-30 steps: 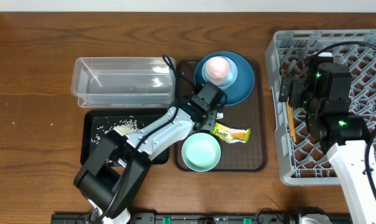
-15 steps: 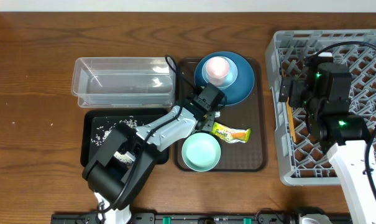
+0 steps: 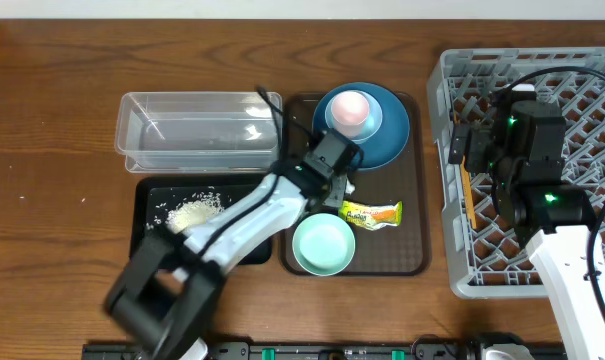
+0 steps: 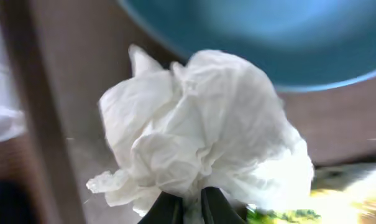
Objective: Sort waste into correct bins and load items into the dishwasher rack
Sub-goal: 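Lift the tissue with the left gripper and drop it into the clear bin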
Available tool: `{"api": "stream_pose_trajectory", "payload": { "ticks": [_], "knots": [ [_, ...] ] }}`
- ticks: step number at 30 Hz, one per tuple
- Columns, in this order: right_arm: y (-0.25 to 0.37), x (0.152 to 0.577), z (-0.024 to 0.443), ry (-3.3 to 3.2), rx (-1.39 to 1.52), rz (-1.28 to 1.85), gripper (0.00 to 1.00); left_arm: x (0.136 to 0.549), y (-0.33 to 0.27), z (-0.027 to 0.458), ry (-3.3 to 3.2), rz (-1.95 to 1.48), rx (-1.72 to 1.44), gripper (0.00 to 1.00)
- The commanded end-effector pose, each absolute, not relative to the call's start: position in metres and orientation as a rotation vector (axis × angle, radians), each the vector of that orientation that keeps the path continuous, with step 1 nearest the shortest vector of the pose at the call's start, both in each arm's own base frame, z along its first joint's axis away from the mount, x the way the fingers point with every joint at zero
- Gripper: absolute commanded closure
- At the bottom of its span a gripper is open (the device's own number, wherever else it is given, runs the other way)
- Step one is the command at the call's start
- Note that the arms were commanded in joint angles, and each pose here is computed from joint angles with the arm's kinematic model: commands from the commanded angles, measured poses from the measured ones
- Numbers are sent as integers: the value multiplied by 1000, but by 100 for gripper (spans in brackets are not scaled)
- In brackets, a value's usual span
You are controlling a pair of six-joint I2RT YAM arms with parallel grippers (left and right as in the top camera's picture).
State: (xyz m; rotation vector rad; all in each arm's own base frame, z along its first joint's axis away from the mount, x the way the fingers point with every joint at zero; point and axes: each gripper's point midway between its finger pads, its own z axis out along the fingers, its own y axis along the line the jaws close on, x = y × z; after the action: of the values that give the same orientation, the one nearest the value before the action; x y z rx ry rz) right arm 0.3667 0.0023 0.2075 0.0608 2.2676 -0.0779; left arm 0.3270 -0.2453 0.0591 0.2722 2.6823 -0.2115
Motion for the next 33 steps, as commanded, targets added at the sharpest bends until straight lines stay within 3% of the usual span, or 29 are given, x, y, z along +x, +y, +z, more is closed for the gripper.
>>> {"api": "stream_pose_trajectory", "payload": {
  "ticks": [1, 8, 13, 23, 33],
  "knots": [
    [5, 368, 212, 2256, 69, -66, 1, 332, -241, 107, 2564, -254, 231, 90],
    [5, 368, 212, 2256, 69, -66, 1, 354, -197, 187, 2333, -199, 50, 90],
    [5, 368, 212, 2256, 69, -65, 1, 378, -142, 210, 2232, -70, -135, 90],
    [5, 368, 212, 2257, 69, -65, 1, 413, -64, 167, 2290, 94, -358, 88],
    [5, 368, 212, 2257, 69, -64, 1, 429, -49, 119, 2359, 162, -399, 85]
  ]
}}
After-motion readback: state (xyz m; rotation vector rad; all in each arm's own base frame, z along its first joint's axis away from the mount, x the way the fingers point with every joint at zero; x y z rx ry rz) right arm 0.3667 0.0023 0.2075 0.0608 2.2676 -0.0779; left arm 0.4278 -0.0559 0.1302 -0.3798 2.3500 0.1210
